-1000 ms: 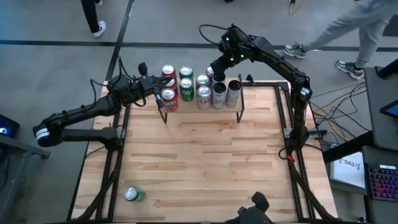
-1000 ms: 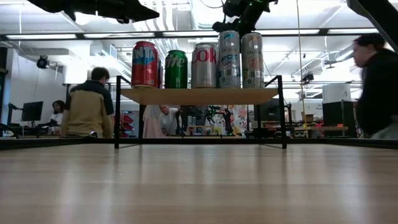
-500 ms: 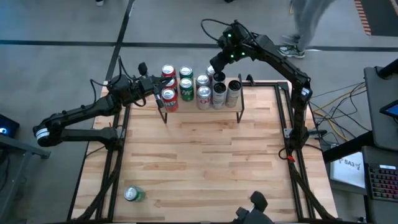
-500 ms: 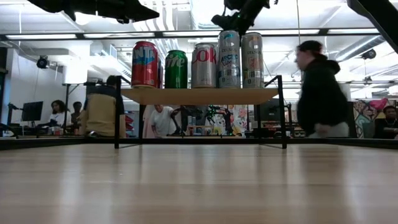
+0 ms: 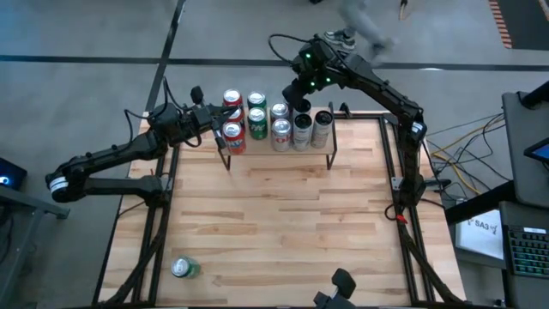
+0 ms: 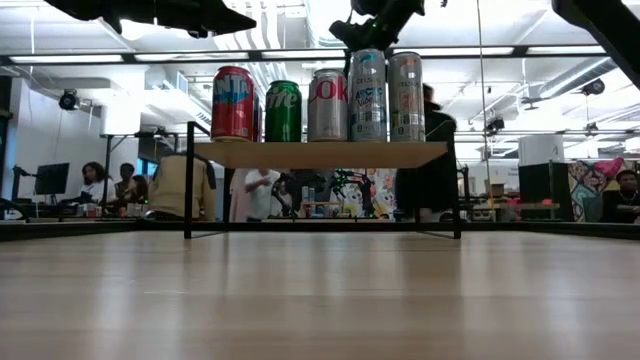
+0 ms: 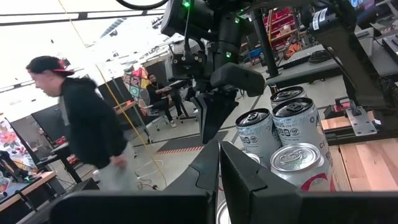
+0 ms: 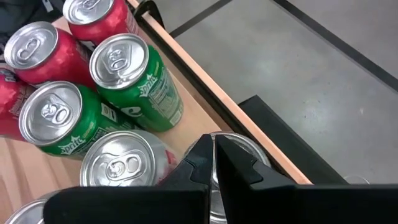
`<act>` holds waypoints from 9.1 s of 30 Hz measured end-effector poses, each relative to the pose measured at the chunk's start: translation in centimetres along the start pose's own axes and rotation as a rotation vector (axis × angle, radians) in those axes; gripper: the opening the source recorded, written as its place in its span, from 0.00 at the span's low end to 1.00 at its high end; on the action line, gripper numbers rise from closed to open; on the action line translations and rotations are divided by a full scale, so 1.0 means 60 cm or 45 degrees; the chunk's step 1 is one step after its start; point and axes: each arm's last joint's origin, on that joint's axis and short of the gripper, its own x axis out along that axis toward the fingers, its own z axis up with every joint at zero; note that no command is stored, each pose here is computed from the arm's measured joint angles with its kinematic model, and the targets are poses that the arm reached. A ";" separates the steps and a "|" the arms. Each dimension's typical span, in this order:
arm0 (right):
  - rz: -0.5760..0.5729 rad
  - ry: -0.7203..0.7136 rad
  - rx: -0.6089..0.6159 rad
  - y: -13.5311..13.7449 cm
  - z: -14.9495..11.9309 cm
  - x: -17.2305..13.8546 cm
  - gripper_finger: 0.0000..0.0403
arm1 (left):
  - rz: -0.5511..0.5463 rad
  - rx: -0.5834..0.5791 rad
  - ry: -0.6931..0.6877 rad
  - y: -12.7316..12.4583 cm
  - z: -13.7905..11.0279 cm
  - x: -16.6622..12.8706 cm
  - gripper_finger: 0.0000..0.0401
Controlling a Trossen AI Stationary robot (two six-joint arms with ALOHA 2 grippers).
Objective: Place canned beverage on shelf
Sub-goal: Put the silver soda can on the shelf aligned with the other silver soda can
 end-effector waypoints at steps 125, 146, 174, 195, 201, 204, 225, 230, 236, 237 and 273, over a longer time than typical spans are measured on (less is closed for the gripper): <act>-0.028 0.035 -0.223 0.004 -0.032 -0.149 0.02 | -0.363 0.008 0.651 0.055 -0.037 0.337 0.00; 0.142 0.177 -0.007 -0.127 -0.042 -0.033 0.02 | -0.352 -0.038 0.609 0.074 -0.005 0.311 0.00; 0.159 0.147 0.060 -0.117 -0.039 -0.021 0.02 | -0.259 -0.138 0.093 0.044 0.011 0.107 0.00; 0.151 0.108 0.151 -0.112 -0.033 -0.019 0.02 | -0.077 -0.084 0.138 0.034 -0.010 0.053 0.00; 0.154 0.086 0.157 -0.110 -0.030 -0.018 0.02 | -0.075 -0.080 0.140 0.034 -0.011 0.053 0.00; 0.160 0.023 0.164 -0.108 -0.021 -0.017 0.02 | -0.076 -0.077 0.142 0.033 -0.012 0.054 0.00; 0.252 -0.108 0.108 -0.050 -0.001 -0.009 0.02 | -0.081 -0.046 0.171 0.032 -0.017 0.055 0.00; 0.193 0.000 0.086 -0.053 -0.016 -0.008 0.02 | -0.081 -0.046 0.171 0.032 -0.017 0.055 0.00; 0.090 0.010 0.034 -0.057 -0.018 -0.008 0.02 | -0.075 -0.043 0.156 0.032 -0.016 0.056 0.00; 0.091 0.003 0.016 -0.057 -0.018 -0.008 0.02 | -0.076 -0.045 0.159 0.032 -0.016 0.057 0.00; -0.013 0.158 0.195 -0.063 -0.038 -0.007 0.02 | -0.084 -0.047 0.176 0.031 -0.020 0.059 0.00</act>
